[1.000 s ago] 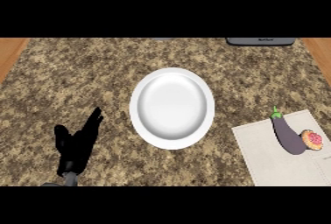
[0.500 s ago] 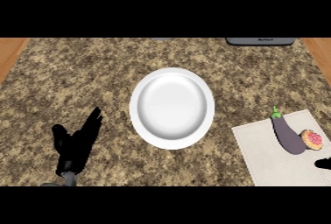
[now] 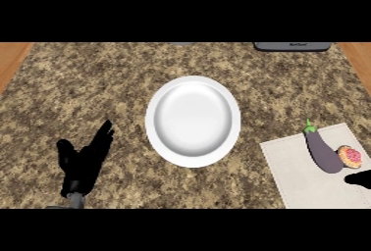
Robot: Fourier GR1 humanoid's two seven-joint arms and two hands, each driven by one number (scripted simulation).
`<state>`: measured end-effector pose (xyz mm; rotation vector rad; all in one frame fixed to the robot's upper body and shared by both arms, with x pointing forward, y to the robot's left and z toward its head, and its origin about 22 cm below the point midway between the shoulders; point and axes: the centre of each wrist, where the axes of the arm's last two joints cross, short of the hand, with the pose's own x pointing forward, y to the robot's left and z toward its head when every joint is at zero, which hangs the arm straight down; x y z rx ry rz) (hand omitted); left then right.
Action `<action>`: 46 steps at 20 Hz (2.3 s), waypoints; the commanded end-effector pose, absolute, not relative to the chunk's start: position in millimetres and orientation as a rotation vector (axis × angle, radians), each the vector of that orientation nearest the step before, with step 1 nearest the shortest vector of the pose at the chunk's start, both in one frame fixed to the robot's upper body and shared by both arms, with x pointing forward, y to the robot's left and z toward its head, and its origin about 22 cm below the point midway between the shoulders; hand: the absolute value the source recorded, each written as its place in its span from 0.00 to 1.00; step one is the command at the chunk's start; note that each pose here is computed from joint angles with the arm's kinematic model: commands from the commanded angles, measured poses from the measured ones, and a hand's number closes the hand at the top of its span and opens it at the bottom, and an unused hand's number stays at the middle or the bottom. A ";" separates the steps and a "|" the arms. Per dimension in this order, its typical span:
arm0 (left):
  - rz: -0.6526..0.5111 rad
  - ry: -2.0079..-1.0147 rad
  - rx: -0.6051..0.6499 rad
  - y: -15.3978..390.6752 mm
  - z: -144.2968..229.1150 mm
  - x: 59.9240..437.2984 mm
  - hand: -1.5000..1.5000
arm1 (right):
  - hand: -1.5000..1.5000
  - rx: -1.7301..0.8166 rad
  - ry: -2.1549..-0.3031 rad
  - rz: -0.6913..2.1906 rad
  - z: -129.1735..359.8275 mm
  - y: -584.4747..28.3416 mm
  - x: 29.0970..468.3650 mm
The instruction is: Pick the cupcake from the placemat and place it in the plate
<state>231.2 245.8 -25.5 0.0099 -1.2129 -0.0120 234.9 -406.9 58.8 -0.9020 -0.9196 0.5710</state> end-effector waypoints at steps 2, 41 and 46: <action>0.006 -1.188 0.012 257.2 -27.4 222.3 0.50 | 0.00 -0.892 -0.899 0.583 44.0 -398.9 226.4; -0.132 -1.196 -0.068 212.4 -24.5 251.6 0.50 | 1.00 -1.120 -1.526 0.424 105.6 -46.1 286.0; -0.132 -1.188 -0.082 206.1 -24.4 252.6 0.50 | 1.00 -1.153 -1.523 0.229 115.5 -28.6 281.6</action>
